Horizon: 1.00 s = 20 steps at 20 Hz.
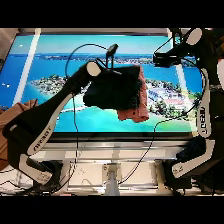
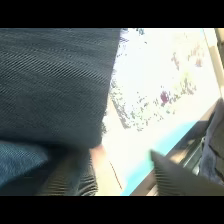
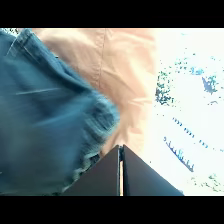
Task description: Fold the clothes and pants, and hang the long-sleeved shirts on hangers.
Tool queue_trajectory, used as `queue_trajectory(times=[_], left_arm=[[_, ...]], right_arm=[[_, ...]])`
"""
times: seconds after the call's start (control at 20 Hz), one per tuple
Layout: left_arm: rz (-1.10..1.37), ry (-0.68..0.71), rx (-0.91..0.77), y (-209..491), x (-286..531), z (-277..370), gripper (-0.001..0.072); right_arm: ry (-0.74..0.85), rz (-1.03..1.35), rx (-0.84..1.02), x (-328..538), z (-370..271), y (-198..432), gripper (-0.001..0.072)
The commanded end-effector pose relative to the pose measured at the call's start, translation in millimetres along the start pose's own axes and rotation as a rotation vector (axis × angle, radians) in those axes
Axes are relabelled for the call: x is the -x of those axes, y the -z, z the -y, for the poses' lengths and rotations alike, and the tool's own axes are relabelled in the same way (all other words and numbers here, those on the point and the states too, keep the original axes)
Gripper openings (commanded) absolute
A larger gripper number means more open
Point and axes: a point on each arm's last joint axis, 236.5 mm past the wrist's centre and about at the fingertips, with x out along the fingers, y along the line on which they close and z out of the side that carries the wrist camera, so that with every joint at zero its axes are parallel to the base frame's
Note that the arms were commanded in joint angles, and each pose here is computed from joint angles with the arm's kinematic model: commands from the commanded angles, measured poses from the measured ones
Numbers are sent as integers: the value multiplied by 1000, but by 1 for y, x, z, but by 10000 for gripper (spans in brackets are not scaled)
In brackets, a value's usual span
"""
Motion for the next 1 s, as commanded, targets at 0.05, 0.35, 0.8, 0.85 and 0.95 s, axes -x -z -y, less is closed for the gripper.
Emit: queue_trajectory(times=[0.05,0.35,0.8,0.85,0.95], left_arm=[[7,-2,-6,2,-8,1,622],[-13,-47,-38,-17,34,-45,622],[22,-135,167,-49,135,-171,622],[38,-102,186,-53,136,-165,621],[55,-47,151,-58,127,-146,547]], right_arm=[[6,-1,18,3,5,1,35],[2,-44,50,2,14,12,35],[-399,111,-40,15,-19,85,58],[-428,119,-99,2,-25,92,199],[-446,91,-179,-31,-35,111,485]])
